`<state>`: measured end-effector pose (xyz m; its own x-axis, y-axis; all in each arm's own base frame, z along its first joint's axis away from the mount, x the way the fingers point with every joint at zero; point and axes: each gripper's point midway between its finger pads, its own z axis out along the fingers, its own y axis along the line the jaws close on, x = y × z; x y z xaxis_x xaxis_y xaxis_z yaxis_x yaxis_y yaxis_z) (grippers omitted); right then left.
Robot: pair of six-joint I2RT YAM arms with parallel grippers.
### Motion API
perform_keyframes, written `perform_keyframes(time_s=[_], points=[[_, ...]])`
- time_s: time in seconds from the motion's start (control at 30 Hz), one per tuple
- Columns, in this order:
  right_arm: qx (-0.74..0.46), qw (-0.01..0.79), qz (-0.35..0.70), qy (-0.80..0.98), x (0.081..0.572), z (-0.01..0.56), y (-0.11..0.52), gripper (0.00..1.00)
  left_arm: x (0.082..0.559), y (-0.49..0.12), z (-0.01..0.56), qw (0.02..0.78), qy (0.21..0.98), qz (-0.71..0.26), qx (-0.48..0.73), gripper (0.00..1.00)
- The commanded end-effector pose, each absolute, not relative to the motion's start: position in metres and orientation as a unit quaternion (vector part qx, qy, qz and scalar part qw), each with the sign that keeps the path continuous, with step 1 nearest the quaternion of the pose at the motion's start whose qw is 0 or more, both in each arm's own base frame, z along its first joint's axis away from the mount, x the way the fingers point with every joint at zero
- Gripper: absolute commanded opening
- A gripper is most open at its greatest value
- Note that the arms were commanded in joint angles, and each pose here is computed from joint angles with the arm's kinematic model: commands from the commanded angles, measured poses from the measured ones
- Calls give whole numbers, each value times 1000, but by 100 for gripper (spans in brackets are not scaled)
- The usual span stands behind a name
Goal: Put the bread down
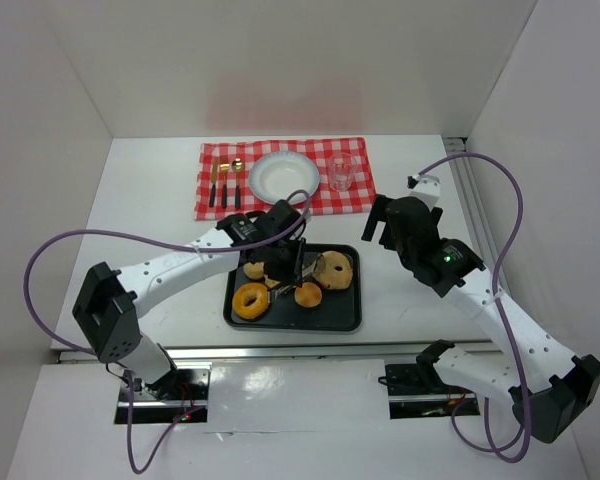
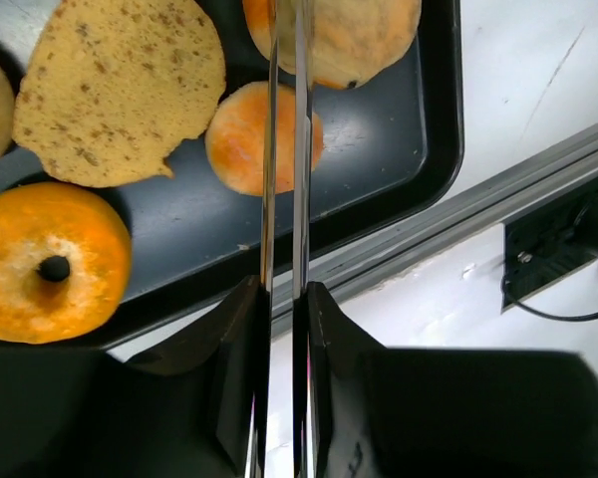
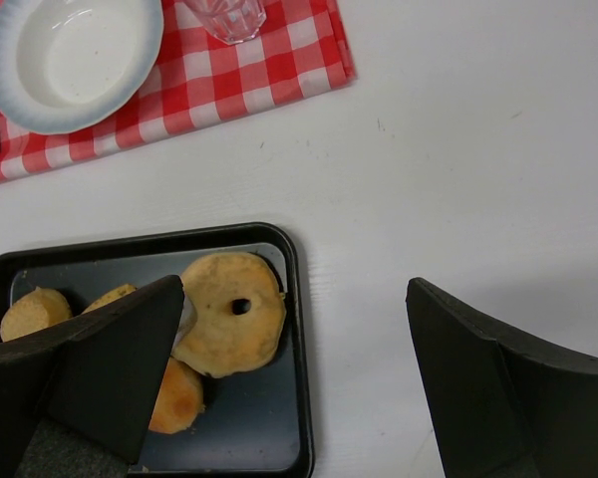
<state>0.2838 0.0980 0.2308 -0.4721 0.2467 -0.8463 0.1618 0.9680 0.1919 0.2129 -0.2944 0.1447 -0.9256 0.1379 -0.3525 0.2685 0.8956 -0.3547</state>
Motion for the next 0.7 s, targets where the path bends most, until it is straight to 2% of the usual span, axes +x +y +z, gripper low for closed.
perform_keyframes(time_s=[0.0,0.1,0.33,0.43,0.6,0.67], points=[[129,510,45,849,285,239,95,100,220,-308,170,179,951,-227,113,28],[129,510,45,849,285,239,95,100,231,-298,189,203,948,-213,118,23],[131,513,47,847,286,241,96,100,273,-240,248,282,939,-184,70,1],[127,513,45,848,288,240,97,100,296,-221,264,314,930,-186,36,0],[124,515,37,847,291,239,96,100,374,-183,275,381,907,-176,-31,0],[119,516,34,848,293,238,97,100,405,-178,265,377,905,-191,-41,0]])
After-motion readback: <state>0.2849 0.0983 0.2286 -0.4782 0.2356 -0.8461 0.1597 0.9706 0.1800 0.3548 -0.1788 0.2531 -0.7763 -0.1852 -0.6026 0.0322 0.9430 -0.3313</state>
